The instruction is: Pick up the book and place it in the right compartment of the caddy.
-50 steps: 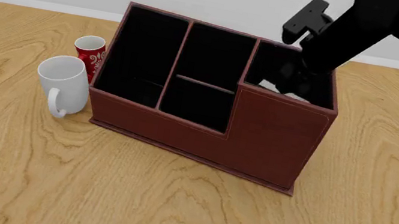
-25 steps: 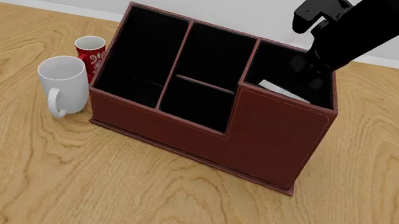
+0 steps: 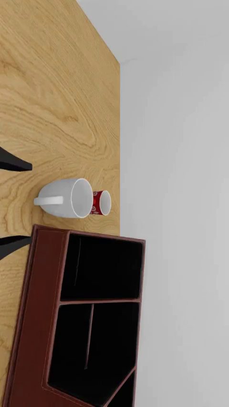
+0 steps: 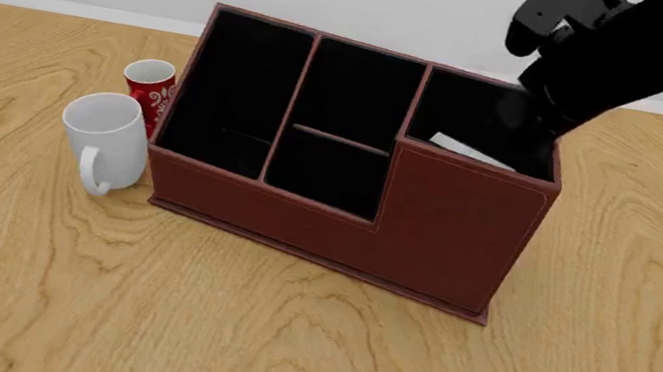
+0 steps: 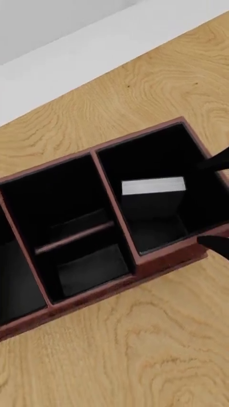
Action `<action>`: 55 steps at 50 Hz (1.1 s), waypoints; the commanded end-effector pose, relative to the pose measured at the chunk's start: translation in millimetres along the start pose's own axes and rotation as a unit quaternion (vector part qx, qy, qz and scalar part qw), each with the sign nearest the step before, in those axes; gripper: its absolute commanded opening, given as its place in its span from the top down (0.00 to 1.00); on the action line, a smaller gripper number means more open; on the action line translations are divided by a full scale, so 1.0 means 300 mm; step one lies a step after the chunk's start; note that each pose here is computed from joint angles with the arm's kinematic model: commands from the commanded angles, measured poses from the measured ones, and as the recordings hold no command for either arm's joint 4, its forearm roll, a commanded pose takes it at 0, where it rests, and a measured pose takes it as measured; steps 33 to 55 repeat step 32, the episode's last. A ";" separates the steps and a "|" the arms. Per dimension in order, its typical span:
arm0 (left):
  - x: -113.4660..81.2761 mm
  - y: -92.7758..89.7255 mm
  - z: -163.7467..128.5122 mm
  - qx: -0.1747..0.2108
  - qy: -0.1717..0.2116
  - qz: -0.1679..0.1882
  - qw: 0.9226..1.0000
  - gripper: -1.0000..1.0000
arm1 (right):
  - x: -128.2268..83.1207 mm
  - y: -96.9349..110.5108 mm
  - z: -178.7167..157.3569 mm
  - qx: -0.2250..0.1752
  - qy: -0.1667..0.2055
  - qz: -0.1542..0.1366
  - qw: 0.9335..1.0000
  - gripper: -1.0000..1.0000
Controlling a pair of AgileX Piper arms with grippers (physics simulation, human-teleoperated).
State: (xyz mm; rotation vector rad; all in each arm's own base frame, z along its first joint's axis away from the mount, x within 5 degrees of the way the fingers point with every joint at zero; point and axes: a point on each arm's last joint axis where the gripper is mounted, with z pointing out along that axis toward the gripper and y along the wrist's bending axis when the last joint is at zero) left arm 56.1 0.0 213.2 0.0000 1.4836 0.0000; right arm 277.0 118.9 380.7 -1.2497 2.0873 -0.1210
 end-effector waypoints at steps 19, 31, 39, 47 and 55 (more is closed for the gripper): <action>0.000 0.000 0.000 0.000 0.000 0.000 1.000 0.00 | 0.207 0.156 -0.280 0.133 -0.180 0.058 0.973 0.00; 0.000 0.000 0.000 0.000 0.000 0.000 1.000 0.00 | 0.303 0.243 -0.345 0.142 -0.238 0.126 0.953 0.00; 0.000 0.000 0.000 0.000 0.000 0.000 1.000 0.00 | 0.304 0.248 -0.372 0.139 -0.256 0.154 0.944 0.00; 0.000 0.000 0.000 0.000 0.000 0.000 1.000 0.00 | 0.304 0.248 -0.372 0.139 -0.256 0.154 0.944 0.00; 0.000 0.000 0.000 0.000 0.000 0.000 1.000 0.00 | 0.304 0.248 -0.372 0.139 -0.256 0.154 0.944 0.00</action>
